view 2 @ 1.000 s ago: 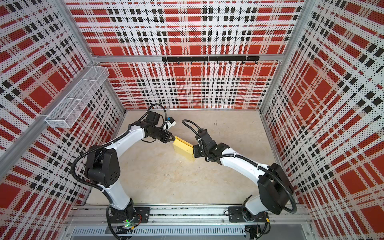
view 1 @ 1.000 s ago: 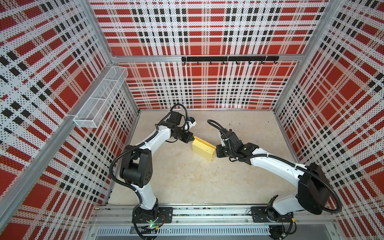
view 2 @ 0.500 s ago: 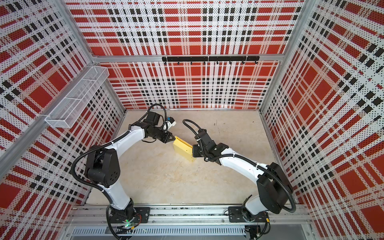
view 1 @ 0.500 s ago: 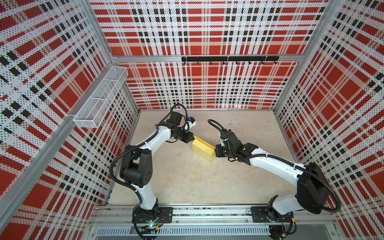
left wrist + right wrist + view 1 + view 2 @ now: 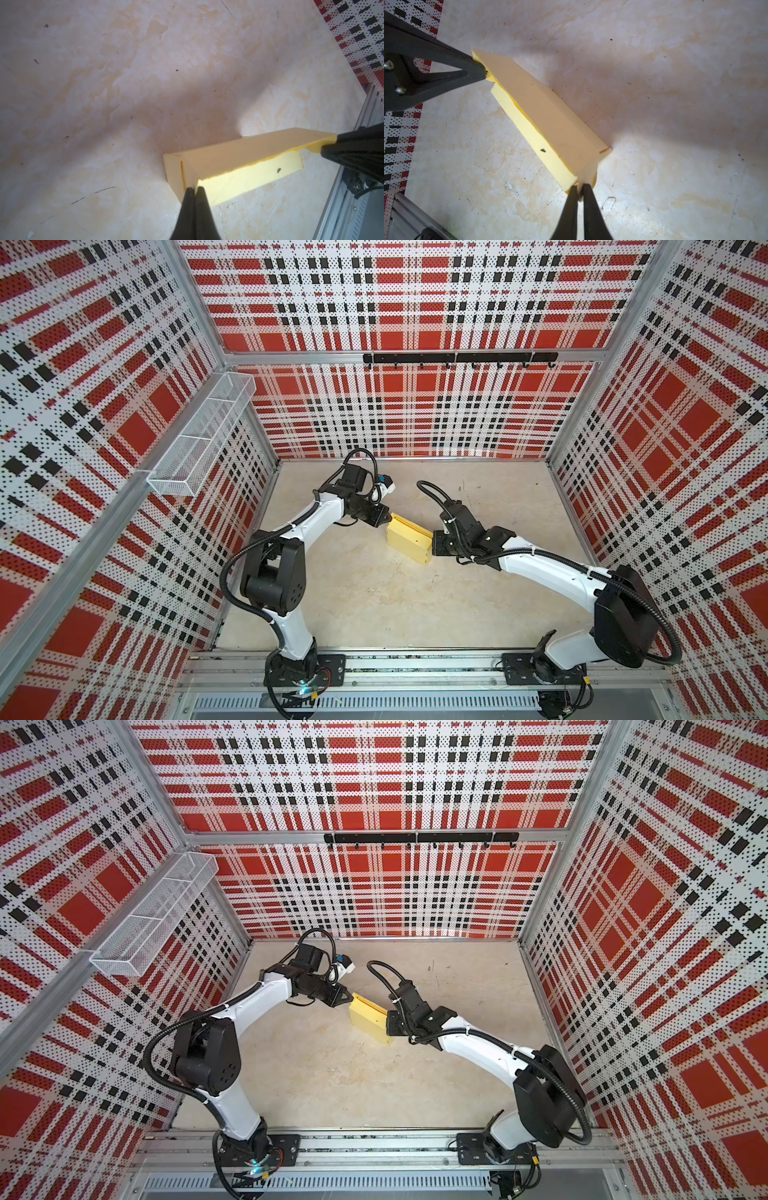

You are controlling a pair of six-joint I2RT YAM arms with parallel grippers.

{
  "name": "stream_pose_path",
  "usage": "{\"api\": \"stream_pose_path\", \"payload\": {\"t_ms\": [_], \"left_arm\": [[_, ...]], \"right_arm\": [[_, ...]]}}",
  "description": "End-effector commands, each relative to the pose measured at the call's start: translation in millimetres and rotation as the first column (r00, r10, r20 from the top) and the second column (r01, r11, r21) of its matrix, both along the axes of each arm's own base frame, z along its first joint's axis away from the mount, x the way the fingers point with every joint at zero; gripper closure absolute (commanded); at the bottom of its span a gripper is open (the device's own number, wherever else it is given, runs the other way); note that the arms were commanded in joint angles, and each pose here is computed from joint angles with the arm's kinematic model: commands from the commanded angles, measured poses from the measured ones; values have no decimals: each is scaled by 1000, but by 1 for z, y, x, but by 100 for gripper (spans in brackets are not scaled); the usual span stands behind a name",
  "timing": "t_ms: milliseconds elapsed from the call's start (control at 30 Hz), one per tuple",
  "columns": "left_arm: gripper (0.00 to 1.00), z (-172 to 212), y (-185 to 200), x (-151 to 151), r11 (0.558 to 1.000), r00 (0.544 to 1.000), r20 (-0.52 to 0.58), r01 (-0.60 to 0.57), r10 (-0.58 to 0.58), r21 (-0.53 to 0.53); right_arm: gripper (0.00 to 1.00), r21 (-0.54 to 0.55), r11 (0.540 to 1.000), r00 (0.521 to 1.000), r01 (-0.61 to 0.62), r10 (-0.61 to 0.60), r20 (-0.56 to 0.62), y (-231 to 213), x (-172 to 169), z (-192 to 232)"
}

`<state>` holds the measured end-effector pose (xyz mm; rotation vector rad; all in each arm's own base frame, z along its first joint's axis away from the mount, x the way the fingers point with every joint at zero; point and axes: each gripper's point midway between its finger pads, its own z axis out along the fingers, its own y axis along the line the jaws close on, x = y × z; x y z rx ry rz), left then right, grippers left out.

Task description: Fold the paper box

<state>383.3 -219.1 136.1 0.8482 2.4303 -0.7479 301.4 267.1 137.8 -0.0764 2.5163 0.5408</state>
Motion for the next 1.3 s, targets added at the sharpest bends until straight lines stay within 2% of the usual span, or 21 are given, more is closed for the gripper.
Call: {"api": "stream_pose_path", "payload": {"t_ms": [0, 300, 767, 1067, 1267], "left_arm": [[99, 4, -3, -13, 1000, 1000, -14, -3, 3, -7], [99, 4, -10, -26, 1000, 1000, -10, -16, 16, -15], [100, -6, -6, -23, 1000, 1000, -17, -24, 24, -6], [100, -7, -9, -23, 1000, 999, -30, -18, 17, -13], [100, -8, -9, -24, 1000, 1000, -24, -18, 18, -12]], "right_arm": [[92, 59, 998, 998, 32, -35, 50, 8, 11, 21], [93, 50, 996, 995, 70, -73, 61, 3, 21, 18], [100, 54, 993, 992, 107, -110, 58, -5, 19, 3], [100, 126, 984, 990, 124, -132, 58, 6, 21, 13], [100, 120, 984, 989, 128, -135, 53, 4, 18, 8]]}}
